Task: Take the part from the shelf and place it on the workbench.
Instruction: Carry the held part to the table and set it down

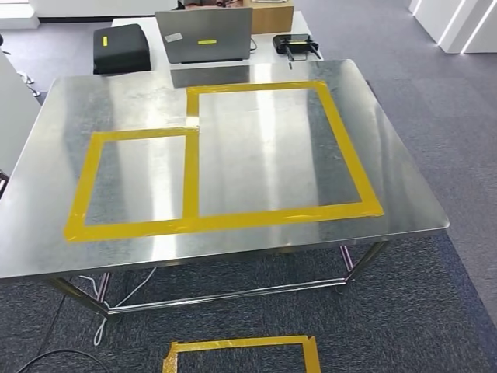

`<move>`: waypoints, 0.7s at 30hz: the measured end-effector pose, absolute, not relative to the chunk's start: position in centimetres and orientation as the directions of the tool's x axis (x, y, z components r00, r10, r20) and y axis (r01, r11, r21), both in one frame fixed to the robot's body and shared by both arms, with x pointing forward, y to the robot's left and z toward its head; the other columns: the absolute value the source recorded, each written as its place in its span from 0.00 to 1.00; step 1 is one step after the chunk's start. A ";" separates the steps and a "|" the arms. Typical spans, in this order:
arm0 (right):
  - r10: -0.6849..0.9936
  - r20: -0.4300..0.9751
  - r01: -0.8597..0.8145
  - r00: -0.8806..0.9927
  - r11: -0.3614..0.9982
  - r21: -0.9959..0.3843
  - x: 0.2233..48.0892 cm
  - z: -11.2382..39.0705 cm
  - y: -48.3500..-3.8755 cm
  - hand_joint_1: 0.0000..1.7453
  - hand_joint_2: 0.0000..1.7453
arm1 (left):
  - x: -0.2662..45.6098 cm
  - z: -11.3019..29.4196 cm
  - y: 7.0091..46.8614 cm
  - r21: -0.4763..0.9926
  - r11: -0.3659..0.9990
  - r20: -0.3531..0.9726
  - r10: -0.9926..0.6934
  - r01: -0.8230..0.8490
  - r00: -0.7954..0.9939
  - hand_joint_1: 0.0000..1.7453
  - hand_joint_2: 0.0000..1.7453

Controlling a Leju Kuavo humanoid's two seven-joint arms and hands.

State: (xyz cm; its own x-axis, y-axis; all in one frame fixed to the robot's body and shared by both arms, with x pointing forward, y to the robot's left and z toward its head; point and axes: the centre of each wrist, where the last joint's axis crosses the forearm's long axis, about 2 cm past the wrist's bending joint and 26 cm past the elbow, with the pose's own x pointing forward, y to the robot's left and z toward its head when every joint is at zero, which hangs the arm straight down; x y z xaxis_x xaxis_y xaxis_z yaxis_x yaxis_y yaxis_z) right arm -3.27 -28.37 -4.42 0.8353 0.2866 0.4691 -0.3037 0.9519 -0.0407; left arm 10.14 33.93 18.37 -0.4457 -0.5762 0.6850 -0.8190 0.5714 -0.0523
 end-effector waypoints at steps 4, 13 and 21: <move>0.284 0.465 -0.301 0.839 0.953 -0.038 -3.5 -4.4 -28.3 0.00 1.00 | 10.2 18.4 34.0 -0.052 0.575 0.689 -0.571 -0.817 -0.446 1.00 1.00; 0.290 0.464 -0.306 0.837 0.951 -0.043 -3.4 -4.4 -28.3 0.00 1.00 | 10.2 18.3 34.0 -0.048 0.584 0.703 -0.557 -0.811 -0.443 1.00 1.00; 0.293 0.470 -0.309 0.833 0.950 -0.044 -3.0 -4.5 -28.3 0.00 1.00 | 10.6 18.2 34.1 -0.028 0.594 0.722 -0.544 -0.804 -0.427 1.00 1.00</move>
